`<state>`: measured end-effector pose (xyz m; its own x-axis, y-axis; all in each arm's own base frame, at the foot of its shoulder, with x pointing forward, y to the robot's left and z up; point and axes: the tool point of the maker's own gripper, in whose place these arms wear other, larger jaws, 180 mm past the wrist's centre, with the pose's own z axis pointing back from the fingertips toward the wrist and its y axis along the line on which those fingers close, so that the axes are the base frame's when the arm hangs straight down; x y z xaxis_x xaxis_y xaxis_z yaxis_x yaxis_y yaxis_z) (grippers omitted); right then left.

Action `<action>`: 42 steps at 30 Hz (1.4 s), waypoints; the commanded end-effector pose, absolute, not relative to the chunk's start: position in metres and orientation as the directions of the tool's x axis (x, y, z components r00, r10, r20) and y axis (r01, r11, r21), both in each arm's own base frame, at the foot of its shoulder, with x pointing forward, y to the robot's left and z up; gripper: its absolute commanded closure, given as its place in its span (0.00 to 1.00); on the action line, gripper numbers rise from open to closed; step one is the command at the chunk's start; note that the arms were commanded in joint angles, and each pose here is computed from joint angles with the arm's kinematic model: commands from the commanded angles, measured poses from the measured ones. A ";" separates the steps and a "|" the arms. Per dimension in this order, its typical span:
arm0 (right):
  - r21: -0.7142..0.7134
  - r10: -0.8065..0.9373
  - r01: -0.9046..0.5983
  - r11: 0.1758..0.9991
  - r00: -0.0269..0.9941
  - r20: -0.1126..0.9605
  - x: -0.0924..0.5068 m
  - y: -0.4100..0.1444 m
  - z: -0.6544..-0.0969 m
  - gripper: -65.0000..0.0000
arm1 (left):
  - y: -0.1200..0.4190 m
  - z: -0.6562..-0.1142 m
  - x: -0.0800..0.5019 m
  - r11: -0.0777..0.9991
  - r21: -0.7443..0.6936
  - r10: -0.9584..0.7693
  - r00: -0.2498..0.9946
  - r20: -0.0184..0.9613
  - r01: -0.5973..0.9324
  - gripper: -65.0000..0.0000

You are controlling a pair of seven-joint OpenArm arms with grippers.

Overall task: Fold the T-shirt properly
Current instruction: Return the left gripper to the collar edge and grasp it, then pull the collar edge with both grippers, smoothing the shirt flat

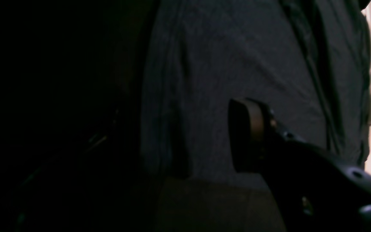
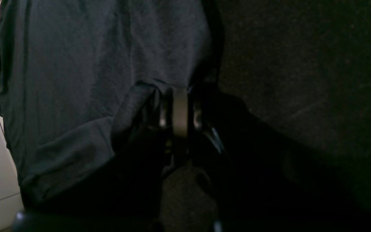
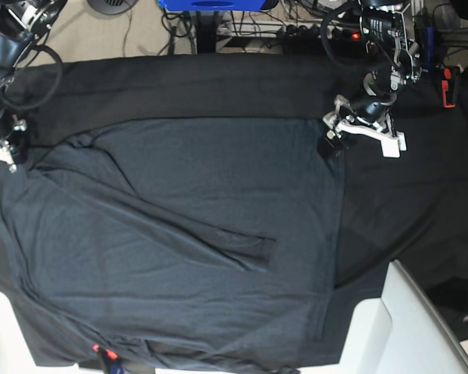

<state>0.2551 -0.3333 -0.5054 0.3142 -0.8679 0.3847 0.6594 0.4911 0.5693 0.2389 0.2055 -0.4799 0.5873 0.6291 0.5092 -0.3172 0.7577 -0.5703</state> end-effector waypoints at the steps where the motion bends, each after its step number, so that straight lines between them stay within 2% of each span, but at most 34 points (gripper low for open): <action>1: 0.539 -0.862 0.677 0.501 0.333 0.383 0.250 -0.338 -0.507 1.00 | 0.205 -0.488 0.231 0.766 -0.548 0.618 0.620 0.484 -0.335 0.38; 4: 0.539 -0.862 0.677 0.501 0.333 0.383 0.250 -0.338 -0.507 1.00 | 0.206 -0.487 0.231 0.766 -0.548 0.618 0.617 0.487 -0.335 0.38; 6: 0.539 -0.862 0.677 0.501 0.333 0.383 0.250 -0.338 -0.507 1.00 | 0.208 -0.488 0.230 0.765 -0.546 0.620 0.617 0.485 -0.340 0.43; 7: 0.538 -0.861 0.677 0.502 0.334 0.383 0.250 -0.338 -0.507 1.00 | 0.208 -0.488 0.230 0.765 -0.546 0.620 0.616 0.486 -0.340 0.51; 11: 0.538 -0.861 0.677 0.502 0.334 0.383 0.250 -0.338 -0.507 1.00 | 0.206 -0.488 0.231 0.766 -0.547 0.619 0.619 0.484 -0.337 0.96; 12: 0.538 -0.861 0.677 0.503 0.335 0.383 0.250 -0.338 -0.507 1.00 | 0.206 -0.488 0.231 0.766 -0.547 0.619 0.619 0.484 -0.337 1.00; 19: 0.537 -0.857 0.673 0.509 0.337 0.389 0.251 -0.339 -0.506 1.00 | 0.212 -0.472 0.239 0.781 -0.544 0.602 0.602 0.525 -0.306 1.00; 23: 0.536 -0.857 0.674 0.508 0.333 0.393 0.251 -0.341 -0.505 1.00 | 0.210 -0.456 0.243 0.812 -0.526 0.544 0.650 0.530 -0.251 1.00; 28: 0.514 -0.813 0.646 0.565 0.330 0.479 0.252 -0.356 -0.480 1.00 | 0.209 -0.437 0.252 0.832 -0.515 0.509 0.649 0.565 -0.204 1.00; 32: 0.484 -0.827 0.690 0.538 0.322 0.461 0.246 -0.364 -0.472 1.00 | 0.210 -0.438 0.249 0.842 -0.503 0.487 0.679 0.550 -0.196 1.00; 38: 0.466 -0.796 0.674 0.573 0.322 0.513 0.245 -0.373 -0.454 1.00 | 0.209 -0.431 0.244 0.852 -0.493 0.467 0.681 0.563 -0.177 1.00; 42: 0.463 -0.799 0.670 0.580 0.359 0.482 0.241 -0.367 -0.454 1.00 | 0.213 -0.422 0.234 0.873 -0.462 0.431 0.688 0.584 -0.154 1.00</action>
